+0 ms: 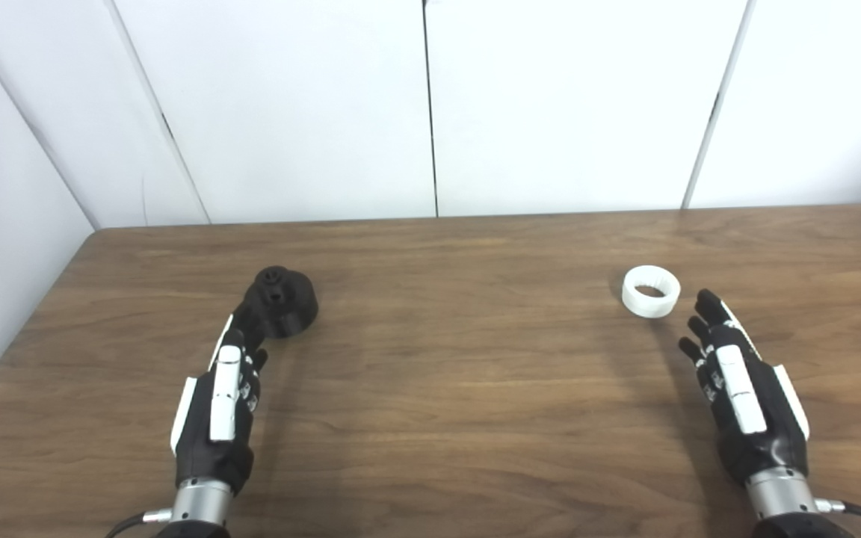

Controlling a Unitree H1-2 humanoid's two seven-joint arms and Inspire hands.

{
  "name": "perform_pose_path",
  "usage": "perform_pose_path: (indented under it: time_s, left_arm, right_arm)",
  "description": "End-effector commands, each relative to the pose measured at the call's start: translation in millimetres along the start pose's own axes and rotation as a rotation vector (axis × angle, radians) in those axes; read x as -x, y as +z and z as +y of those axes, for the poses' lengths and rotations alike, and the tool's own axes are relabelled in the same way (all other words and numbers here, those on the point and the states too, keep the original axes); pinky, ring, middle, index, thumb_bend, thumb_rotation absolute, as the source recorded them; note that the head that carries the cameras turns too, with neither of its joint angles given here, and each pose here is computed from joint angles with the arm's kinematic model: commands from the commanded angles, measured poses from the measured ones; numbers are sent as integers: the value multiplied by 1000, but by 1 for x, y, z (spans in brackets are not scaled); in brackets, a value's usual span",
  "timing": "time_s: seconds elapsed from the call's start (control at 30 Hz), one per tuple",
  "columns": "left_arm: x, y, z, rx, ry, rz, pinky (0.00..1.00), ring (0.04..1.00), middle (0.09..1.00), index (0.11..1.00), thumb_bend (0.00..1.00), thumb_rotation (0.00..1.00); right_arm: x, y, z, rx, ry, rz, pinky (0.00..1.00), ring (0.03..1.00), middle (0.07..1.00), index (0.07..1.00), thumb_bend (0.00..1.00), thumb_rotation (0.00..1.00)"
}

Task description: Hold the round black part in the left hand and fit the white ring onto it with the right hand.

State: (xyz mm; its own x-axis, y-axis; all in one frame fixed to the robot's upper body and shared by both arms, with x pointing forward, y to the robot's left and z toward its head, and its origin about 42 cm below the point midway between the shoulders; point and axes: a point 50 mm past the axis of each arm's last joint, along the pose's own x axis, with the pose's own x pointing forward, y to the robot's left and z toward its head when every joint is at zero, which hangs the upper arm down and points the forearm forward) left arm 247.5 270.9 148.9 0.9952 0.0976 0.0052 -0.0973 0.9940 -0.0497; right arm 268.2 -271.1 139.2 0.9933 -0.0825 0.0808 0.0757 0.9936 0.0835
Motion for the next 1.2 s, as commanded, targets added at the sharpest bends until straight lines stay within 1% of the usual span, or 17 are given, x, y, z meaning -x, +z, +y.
perform_pose_path:
  time_s: [0.0,0.07,0.1,0.17,0.23,0.33,0.37,0.4,0.47,0.57,0.7,0.87,0.93,0.97,1.0,1.03,1.17]
  left_arm:
    - [-11,26,4,-68,-1,-94,1000,1000,1000,988,423,706]
    - [-15,31,10,-130,20,-99,1000,1000,1000,978,439,569]
    - [-17,34,13,-163,28,-105,1000,991,988,965,481,475]
    - [-21,39,18,-212,42,-105,1000,992,990,961,522,411]
    - [-26,45,23,-248,59,-88,977,984,986,946,598,351]
    - [-32,54,29,-319,75,-72,968,994,991,944,731,244]
    - [-35,58,32,-365,79,-72,964,990,987,947,809,223]
    - [-38,61,35,-423,82,-78,964,985,979,948,852,222]
    - [-42,69,40,-513,83,-80,960,985,978,954,902,201]
    - [-49,79,49,-599,74,-78,884,948,963,959,942,144]
    - [-58,85,57,-644,61,-71,941,986,987,964,955,79]
    - [-73,88,66,-795,35,-33,939,1000,1000,977,958,102]
    - [-80,89,71,-850,33,-23,941,1000,1000,977,965,94]
    - [-84,90,73,-879,32,-23,945,1000,1000,977,966,91]
    - [-86,91,76,-904,30,-26,986,1000,1000,968,964,83]
    - [-87,92,77,-920,28,-29,993,1000,1000,965,963,82]
    - [-92,95,82,-1028,19,-38,974,1000,987,934,973,104]
  right_arm:
    - [-8,13,2,5,20,-64,933,970,964,921,619,769]
    - [-8,12,1,1,21,-65,930,969,964,920,616,769]
    - [-8,12,0,-4,23,-65,933,969,963,919,615,761]
    - [-9,10,0,-7,27,-66,938,971,963,920,618,756]
    - [-9,10,0,-5,27,-64,943,971,963,921,619,758]
    - [-9,9,1,-2,25,-61,940,969,960,918,610,763]
    - [-9,9,1,0,25,-61,939,969,962,919,605,764]
    - [-9,8,1,4,25,-61,935,968,962,919,604,764]
    - [-10,8,1,4,25,-60,931,968,961,918,605,760]
    - [-11,7,2,4,25,-58,927,970,960,916,596,757]
    - [-11,6,4,12,26,-54,911,958,955,911,586,767]
    - [-10,5,4,19,34,-55,907,951,951,910,593,776]
    - [-9,5,3,21,32,-58,909,955,951,908,598,776]
    - [-9,5,3,20,31,-59,909,955,950,907,599,775]
    - [-9,5,2,20,31,-60,902,955,948,904,599,778]
    - [-9,5,2,19,31,-60,902,955,948,904,597,780]
    - [-8,4,2,32,30,-61,893,948,942,897,598,793]
